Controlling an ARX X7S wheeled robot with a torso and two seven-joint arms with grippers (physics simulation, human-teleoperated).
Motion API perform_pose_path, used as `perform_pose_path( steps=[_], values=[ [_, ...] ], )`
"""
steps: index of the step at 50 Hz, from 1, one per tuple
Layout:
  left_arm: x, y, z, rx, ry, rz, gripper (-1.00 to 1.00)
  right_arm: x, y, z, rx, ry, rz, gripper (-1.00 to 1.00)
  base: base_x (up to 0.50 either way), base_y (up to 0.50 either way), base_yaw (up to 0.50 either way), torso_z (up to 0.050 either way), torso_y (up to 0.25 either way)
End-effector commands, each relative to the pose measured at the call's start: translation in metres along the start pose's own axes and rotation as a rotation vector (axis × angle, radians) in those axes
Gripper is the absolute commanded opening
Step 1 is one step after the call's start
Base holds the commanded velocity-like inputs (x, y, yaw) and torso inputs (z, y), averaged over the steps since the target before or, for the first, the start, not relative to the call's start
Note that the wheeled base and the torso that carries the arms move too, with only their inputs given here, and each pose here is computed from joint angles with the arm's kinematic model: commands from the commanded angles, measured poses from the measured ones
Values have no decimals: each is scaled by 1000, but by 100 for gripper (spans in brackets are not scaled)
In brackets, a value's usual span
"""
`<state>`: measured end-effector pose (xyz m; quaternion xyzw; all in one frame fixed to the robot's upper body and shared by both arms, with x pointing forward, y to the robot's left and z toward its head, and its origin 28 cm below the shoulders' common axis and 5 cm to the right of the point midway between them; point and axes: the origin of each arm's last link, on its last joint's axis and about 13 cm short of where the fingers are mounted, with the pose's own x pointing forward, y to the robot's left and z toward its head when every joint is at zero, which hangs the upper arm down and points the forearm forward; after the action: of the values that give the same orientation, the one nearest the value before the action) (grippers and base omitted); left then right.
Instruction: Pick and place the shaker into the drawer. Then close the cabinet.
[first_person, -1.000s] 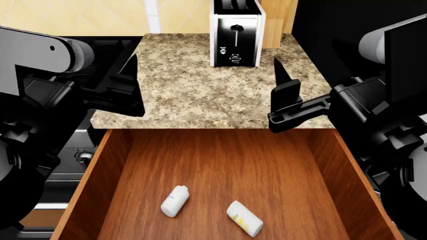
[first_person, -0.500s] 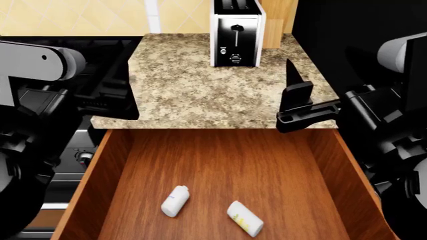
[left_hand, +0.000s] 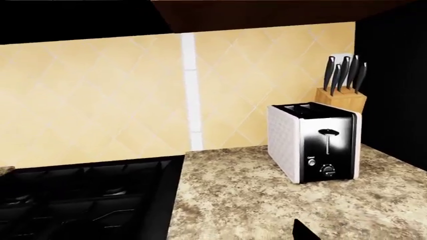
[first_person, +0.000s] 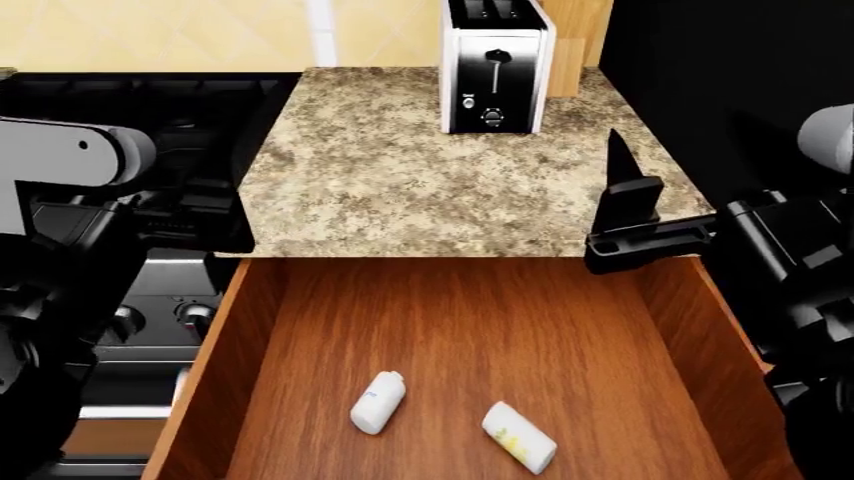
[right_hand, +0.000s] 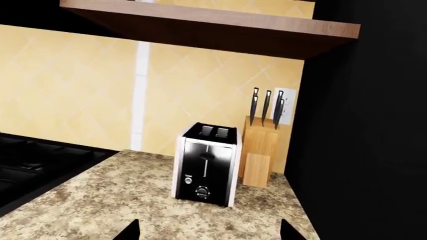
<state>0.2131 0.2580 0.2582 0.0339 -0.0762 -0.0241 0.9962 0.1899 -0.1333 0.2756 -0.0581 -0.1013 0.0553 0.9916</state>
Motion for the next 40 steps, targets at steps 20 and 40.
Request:
perform_pose_path(
  steps=[20, 40],
  values=[
    [-11, 16, -12, -7, 21, 67, 100, -6, -5, -2, 26, -19, -45, 100, 1, 346, 0, 0, 0],
    [-9, 15, -7, 0, 9, 63, 100, -6, -4, -5, 28, -8, -43, 100, 1, 281, 0, 0, 0]
  ],
)
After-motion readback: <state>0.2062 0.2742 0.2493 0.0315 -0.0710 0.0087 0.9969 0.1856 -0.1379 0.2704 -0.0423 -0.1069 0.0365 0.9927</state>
